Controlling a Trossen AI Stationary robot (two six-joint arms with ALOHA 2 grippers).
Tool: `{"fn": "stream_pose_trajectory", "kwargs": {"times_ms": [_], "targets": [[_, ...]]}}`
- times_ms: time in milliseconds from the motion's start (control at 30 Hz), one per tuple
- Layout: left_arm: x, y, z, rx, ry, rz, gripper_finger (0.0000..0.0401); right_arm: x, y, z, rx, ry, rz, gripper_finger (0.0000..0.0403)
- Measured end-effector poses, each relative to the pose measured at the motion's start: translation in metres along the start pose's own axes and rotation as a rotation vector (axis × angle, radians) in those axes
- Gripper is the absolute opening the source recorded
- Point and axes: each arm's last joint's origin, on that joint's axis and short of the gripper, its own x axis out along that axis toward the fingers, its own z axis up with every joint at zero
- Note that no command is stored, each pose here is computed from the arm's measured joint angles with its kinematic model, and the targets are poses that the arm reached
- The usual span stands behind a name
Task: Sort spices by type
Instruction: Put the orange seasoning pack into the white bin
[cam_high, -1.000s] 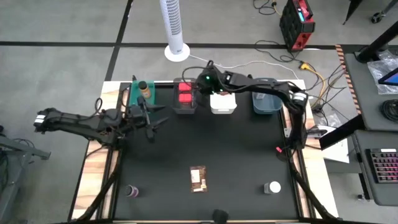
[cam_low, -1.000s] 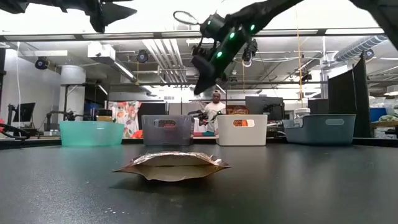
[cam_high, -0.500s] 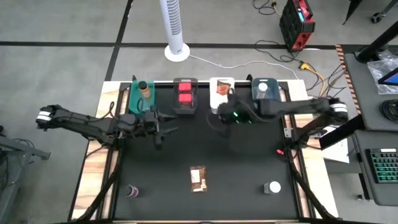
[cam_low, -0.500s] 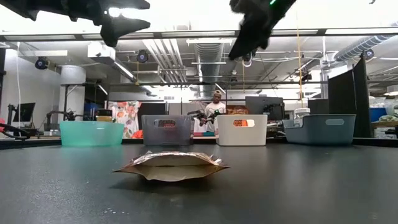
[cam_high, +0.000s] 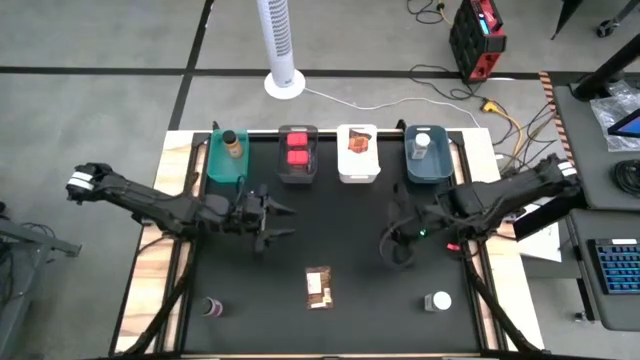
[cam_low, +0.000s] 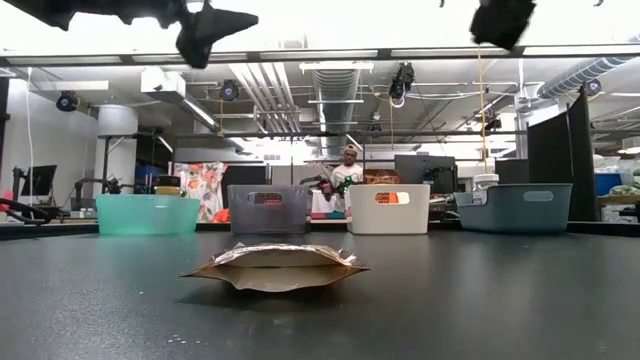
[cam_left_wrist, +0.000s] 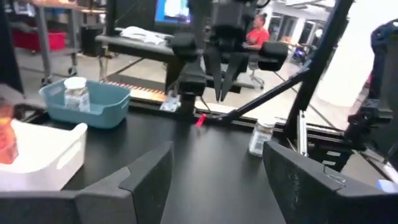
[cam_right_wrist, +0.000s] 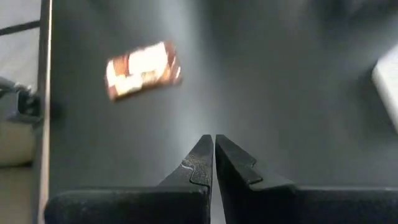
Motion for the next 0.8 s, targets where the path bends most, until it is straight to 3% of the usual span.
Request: {"fn": "stream_pose_trajectory", "kwargs": {"times_ms": [167, 300, 500, 700, 800], "targets": [[0.017, -0.01, 0.011, 0.035, 0.043, -0.011, 0.0232, -0.003, 0.011, -0.021, 0.117, 0.149, -0.019, 0.0009], [0.036, -0.022, 0.021, 0.065, 0.22, -0.045, 0.0232, 0.002, 0.018, -0.035, 0.115, 0.219, -0.043, 0.0009], [0.064, -0.04, 0.022, 0.114, 0.56, 0.0, 0.0232, 0.018, 0.022, -0.05, 0.071, 0.205, -0.096, 0.0009], [0.088, -0.054, -0.002, 0.058, 0.757, -0.07, 0.0232, 0.032, 0.022, -0.061, 0.028, 0.167, -0.104, 0.0009], [0.094, -0.055, -0.018, 0.004, 0.815, -0.049, 0.0232, 0.039, 0.023, -0.068, -0.025, 0.132, -0.113, 0.0009]]}}
